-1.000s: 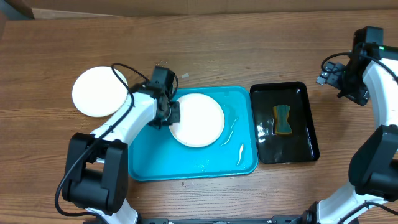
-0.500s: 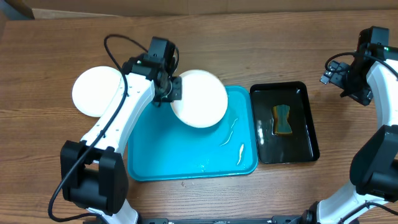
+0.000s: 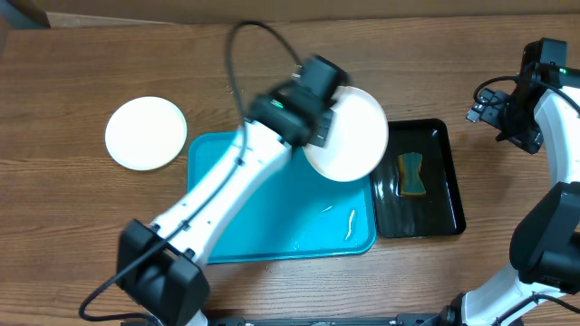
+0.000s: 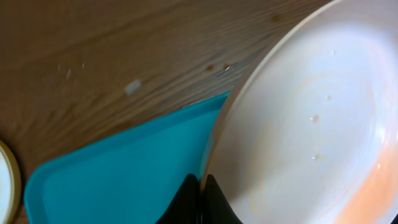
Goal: Clean dirty plates on tray and stack at the side
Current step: 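Lift the cleaned white plate by its rim with the left gripper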
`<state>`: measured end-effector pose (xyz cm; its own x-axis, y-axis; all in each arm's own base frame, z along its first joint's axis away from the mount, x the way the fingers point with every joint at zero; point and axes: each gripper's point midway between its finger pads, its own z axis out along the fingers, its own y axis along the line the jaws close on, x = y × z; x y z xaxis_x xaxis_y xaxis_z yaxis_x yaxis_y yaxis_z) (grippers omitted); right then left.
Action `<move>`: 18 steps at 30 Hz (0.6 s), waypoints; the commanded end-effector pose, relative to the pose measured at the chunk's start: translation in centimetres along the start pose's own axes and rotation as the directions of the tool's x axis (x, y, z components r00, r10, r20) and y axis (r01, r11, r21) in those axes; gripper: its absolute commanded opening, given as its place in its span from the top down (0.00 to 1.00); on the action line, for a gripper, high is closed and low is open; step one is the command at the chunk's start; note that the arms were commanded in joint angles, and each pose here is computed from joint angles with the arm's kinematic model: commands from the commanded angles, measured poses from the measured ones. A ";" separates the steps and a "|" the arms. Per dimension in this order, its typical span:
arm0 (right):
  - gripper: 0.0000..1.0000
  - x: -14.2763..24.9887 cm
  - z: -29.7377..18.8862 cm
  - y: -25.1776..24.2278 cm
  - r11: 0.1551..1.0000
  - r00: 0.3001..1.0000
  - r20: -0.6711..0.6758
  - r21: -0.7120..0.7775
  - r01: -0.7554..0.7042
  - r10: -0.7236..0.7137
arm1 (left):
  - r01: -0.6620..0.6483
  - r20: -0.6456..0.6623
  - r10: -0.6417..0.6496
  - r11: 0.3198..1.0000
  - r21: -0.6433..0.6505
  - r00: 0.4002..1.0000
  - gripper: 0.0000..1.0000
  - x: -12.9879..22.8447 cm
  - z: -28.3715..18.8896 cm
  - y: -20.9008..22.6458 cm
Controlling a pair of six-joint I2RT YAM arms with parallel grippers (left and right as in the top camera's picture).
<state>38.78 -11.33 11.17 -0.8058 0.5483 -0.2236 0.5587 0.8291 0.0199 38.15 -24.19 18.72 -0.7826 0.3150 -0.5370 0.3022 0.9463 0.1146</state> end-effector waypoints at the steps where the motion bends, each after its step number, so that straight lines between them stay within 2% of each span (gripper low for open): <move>1: 0.00 -0.7 -0.8 0.1 1.000 0.999 0.031 -0.011 -0.009 0.010 | -0.067 0.101 0.083 0.987 -0.149 0.991 0.96 -1.4 -1.5 -1.4; 9: 0.00 -0.7 -0.8 0.1 1.000 0.999 0.031 -0.011 -0.009 0.010 | -0.196 0.253 0.301 0.909 -0.369 0.919 0.96 -2.1 -6.2 -6.2; 14: 0.00 -0.7 -0.8 0.1 1.000 0.999 0.031 -0.011 -0.009 0.010 | -0.199 0.319 0.378 0.857 -0.475 0.869 0.96 -2.6 -9.0 -7.7; 18: 0.00 -0.7 -0.8 0.1 1.000 0.999 0.031 -0.011 -0.009 0.010 | -0.208 0.351 0.422 0.836 -0.508 0.836 0.96 -2.9 -10.4 -9.0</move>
<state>38.80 -11.34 11.17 -0.8058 0.5480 -0.2243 0.5584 0.8293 0.0200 31.85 -33.24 25.91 -0.3824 0.6012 -0.7017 0.2360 0.7978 0.5549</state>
